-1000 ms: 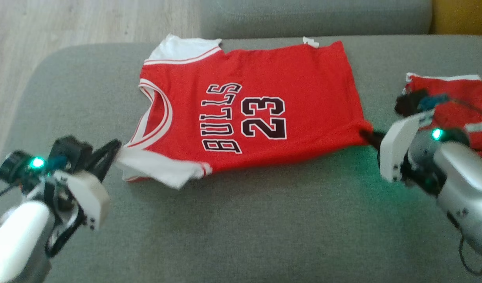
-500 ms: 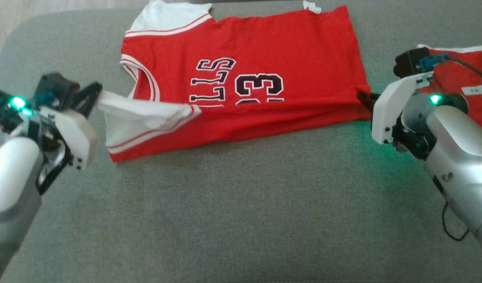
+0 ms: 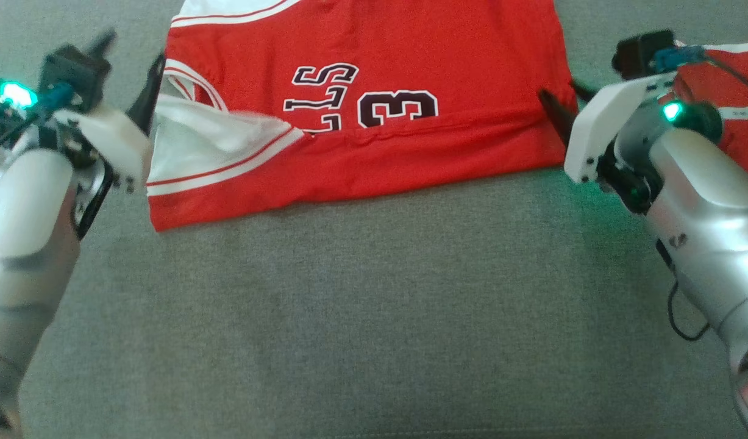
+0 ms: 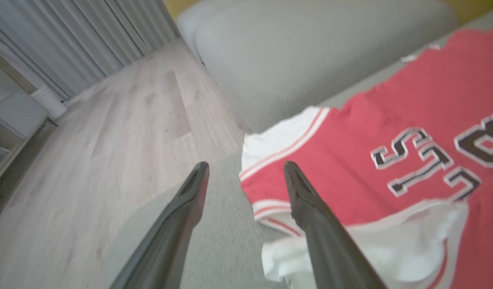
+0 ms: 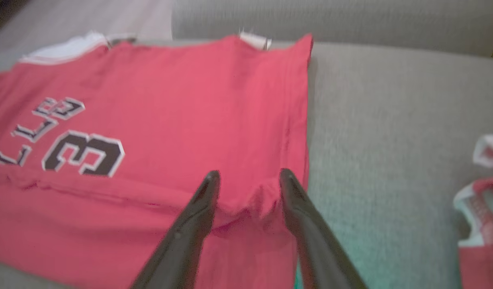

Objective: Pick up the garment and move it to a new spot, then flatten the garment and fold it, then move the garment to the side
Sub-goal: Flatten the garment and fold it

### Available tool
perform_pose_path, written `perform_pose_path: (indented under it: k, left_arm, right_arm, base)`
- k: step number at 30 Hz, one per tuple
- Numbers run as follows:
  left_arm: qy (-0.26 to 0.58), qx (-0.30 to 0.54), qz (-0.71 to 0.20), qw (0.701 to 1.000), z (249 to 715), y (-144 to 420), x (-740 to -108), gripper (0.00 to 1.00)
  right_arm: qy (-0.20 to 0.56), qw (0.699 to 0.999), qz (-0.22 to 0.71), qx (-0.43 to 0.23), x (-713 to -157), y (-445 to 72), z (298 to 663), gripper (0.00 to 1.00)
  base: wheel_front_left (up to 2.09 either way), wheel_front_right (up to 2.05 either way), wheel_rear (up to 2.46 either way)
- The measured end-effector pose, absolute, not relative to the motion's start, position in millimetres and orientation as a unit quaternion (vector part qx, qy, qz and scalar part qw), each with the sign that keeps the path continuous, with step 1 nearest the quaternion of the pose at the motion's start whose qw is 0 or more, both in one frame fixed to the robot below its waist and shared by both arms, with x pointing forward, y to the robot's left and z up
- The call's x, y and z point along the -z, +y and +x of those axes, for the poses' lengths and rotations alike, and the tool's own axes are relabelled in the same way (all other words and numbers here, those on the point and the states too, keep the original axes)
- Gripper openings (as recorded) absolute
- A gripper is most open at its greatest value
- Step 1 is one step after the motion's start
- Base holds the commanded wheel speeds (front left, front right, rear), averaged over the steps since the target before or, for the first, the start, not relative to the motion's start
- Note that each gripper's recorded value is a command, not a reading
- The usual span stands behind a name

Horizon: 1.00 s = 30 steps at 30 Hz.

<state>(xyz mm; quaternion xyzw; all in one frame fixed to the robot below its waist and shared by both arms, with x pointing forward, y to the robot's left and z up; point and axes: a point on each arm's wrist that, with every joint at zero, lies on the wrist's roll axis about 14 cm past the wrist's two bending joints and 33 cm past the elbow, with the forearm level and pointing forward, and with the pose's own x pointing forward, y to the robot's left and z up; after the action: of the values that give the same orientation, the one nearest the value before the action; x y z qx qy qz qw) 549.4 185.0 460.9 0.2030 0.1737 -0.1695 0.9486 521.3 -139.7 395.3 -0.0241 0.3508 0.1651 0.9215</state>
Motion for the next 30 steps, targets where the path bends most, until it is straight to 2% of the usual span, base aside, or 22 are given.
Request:
perform_pose_path:
  k: [4, 10, 14, 18, 21, 26, 30]
  left_arm:
    - [0.059, 0.144, 0.165, 0.974, 568.1, 173.6, -503.7, 1.0]
    - [-0.028, 0.097, 0.103, 0.99, 566.0, 174.5, -557.1, 1.0]
    - [-0.088, 0.113, 0.107, 0.984, 537.3, 154.4, -580.9, 1.0]
    - [-0.093, 0.083, 0.065, 0.99, 496.0, 155.4, -567.7, 1.0]
    - [-0.08, 0.064, 0.035, 0.994, 465.1, 157.7, -550.5, 1.0]
    - [-0.054, 0.028, -0.006, 0.998, 425.3, 162.1, -525.2, 1.0]
    - [-0.035, 0.012, -0.021, 0.999, 405.1, 165.0, -510.0, 1.0]
  right_arm:
    - [0.259, 0.951, 0.002, -0.167, -428.3, -128.4, 542.9, 1.0]
    - [0.103, 0.981, 0.048, -0.157, -492.9, -123.0, 556.7, 1.0]
    - [0.054, 0.984, 0.078, -0.151, -522.3, -120.2, 552.4, 1.0]
    - [-0.016, 0.987, 0.095, -0.129, -554.6, -135.7, 541.4, 1.0]
    - [-0.025, 0.989, 0.108, -0.102, -537.6, -142.6, 513.1, 1.0]
    - [0.024, 0.991, 0.104, -0.082, -478.2, -136.9, 447.4, 1.0]
    - [0.026, 0.989, 0.123, -0.076, -472.1, -139.3, 422.8, 1.0]
  base:
    - [0.0, 0.0, 0.0]
    - [0.0, 0.0, 0.0]
    - [0.0, 0.0, 0.0]
    - [0.0, 0.0, 0.0]
    - [0.0, 0.0, 0.0]
    - [0.0, 0.0, 0.0]
    - [0.0, 0.0, 0.0]
